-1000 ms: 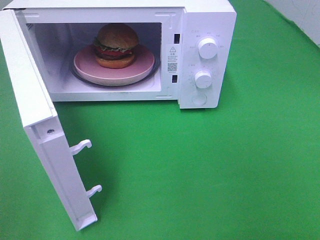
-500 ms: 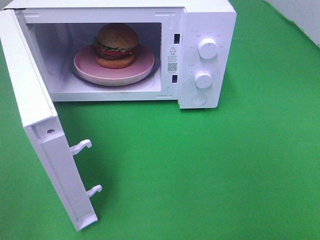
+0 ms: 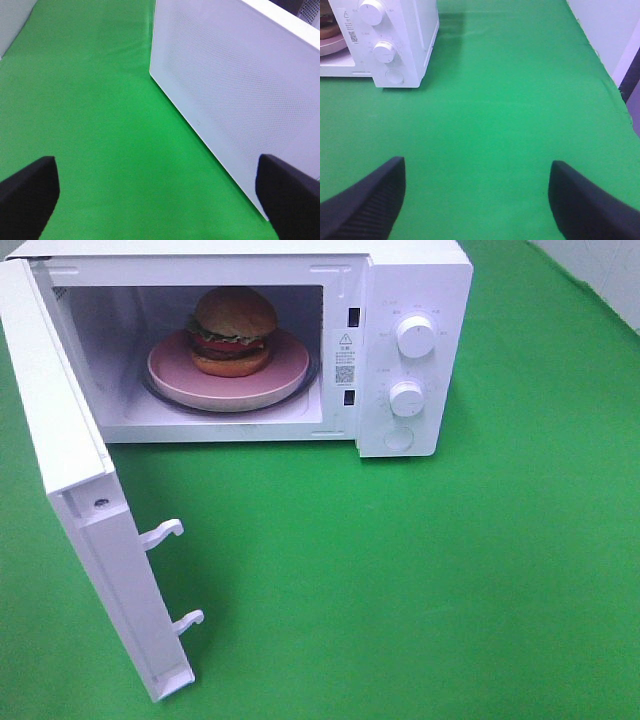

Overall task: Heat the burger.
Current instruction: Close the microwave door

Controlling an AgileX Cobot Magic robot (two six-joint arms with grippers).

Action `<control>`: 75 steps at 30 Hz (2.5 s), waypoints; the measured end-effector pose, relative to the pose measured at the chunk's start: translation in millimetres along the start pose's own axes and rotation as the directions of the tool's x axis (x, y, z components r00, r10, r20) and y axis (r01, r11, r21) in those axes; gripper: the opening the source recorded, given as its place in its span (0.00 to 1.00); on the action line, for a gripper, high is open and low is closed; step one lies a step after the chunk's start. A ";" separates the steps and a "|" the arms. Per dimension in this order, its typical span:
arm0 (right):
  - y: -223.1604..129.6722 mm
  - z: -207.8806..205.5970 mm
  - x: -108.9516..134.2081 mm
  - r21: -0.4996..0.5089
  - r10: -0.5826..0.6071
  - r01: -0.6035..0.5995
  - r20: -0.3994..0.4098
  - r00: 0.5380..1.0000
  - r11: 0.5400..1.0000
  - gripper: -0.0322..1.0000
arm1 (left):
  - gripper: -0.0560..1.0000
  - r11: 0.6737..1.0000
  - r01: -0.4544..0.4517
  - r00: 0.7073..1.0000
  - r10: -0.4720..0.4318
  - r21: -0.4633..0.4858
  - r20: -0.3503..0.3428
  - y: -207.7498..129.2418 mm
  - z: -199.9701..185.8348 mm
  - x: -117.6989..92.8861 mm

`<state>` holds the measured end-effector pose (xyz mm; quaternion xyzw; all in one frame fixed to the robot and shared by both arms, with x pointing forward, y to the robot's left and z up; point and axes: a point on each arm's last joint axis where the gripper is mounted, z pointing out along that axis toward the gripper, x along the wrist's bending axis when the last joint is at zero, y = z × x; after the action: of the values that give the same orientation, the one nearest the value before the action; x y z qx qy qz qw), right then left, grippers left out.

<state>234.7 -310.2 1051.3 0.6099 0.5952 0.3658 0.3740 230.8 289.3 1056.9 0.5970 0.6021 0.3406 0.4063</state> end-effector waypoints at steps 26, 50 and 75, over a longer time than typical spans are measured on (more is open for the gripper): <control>0.0 0.0 0.0 0.000 0.000 0.000 0.000 1.000 1.000 0.77 | 0.98 0.999 0.011 1.000 -0.012 0.032 0.011 2.9 4.9 -0.6; 0.0 0.0 0.0 0.000 0.000 0.000 0.000 1.000 1.000 0.77 | 0.05 0.998 0.060 0.998 -0.061 -0.033 -0.021 51.7 62.9 8.8; 0.0 0.0 0.0 0.000 0.000 0.000 0.000 1.000 1.000 0.77 | 0.05 0.955 0.092 0.983 -0.132 -0.282 -0.125 26.3 146.1 33.6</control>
<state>234.7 -310.2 1051.3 0.6099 0.5952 0.3658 0.3740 374.8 313.2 1013.7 0.4738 0.6093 0.4391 0.4598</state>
